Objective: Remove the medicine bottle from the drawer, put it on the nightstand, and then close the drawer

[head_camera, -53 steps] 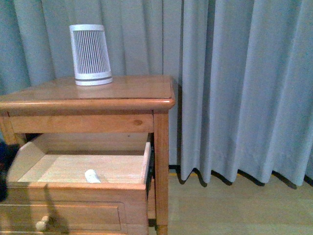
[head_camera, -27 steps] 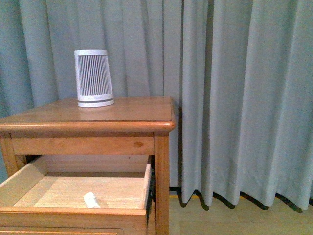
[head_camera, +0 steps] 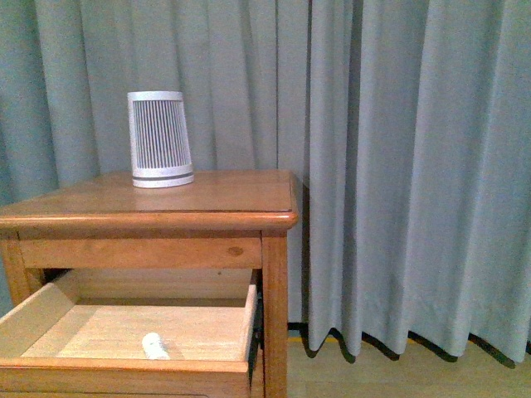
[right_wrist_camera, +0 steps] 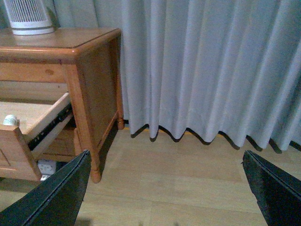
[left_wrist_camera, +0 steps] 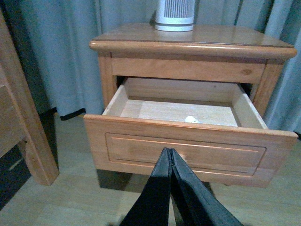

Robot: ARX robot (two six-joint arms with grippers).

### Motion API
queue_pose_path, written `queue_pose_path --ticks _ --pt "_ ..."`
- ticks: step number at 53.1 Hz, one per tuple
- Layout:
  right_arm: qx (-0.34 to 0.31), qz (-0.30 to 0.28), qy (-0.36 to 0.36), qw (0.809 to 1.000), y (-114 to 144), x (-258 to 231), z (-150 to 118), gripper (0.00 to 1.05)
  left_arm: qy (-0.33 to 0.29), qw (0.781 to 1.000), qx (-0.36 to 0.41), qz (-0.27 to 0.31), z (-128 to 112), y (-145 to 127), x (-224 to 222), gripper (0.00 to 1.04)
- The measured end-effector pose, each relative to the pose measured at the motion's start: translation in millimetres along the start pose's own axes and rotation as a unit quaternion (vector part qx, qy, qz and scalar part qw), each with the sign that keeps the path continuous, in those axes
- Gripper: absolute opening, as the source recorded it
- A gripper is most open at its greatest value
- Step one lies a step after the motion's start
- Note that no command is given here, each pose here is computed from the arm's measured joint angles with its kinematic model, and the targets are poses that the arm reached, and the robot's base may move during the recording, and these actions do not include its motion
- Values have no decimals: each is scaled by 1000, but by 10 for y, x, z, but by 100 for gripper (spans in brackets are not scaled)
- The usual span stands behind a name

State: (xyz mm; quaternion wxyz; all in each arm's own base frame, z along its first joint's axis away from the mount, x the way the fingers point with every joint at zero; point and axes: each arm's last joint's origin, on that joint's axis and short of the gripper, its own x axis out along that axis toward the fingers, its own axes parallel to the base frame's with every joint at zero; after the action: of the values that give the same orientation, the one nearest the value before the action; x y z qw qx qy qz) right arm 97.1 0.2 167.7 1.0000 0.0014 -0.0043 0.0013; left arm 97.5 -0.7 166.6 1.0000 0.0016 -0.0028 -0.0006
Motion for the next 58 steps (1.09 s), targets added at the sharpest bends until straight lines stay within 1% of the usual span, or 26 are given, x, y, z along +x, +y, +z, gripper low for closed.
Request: queue_pose_path --ticks 12,15,16,22,23,30,31,36,37,41,42,45,58 --pt "0 0 0 1000 0 0 0 98 0 1000 -1 -1 0 2 0 4" --pt "0 0 0 1000 0 0 0 98 0 1000 0 -1 0 2 0 14" --pt "0 0 0 1000 0 0 0 98 0 1000 -1 -1 0 2 0 16" --pt "0 0 0 1000 0 0 0 98 0 1000 -1 -1 0 2 0 37" --pt "0 0 0 1000 0 0 0 98 0 1000 -1 -1 0 2 0 39" --pt "0 -2 0 1000 -1 0 0 98 0 1000 0 -3 0 1 0 64" --pt "0 -2 0 1000 -1 0 0 98 0 1000 0 -3 0 1 0 66" --pt "0 -2 0 1000 -1 0 0 98 0 1000 0 -3 0 1 0 83" --pt "0 -2 0 1000 -1 0 0 98 0 1000 0 -3 0 1 0 85" --pt "0 -2 0 1000 -1 0 0 98 0 1000 0 -2 0 1 0 98" --pt "0 -2 0 1000 -1 0 0 98 0 1000 0 -2 0 2 -1 99" --pt "0 -1 -1 1000 -1 -1 2 98 -1 1000 0 -2 1 1 -1 97" --pt "0 0 0 1000 0 0 0 98 0 1000 0 -1 -1 2 -2 98"
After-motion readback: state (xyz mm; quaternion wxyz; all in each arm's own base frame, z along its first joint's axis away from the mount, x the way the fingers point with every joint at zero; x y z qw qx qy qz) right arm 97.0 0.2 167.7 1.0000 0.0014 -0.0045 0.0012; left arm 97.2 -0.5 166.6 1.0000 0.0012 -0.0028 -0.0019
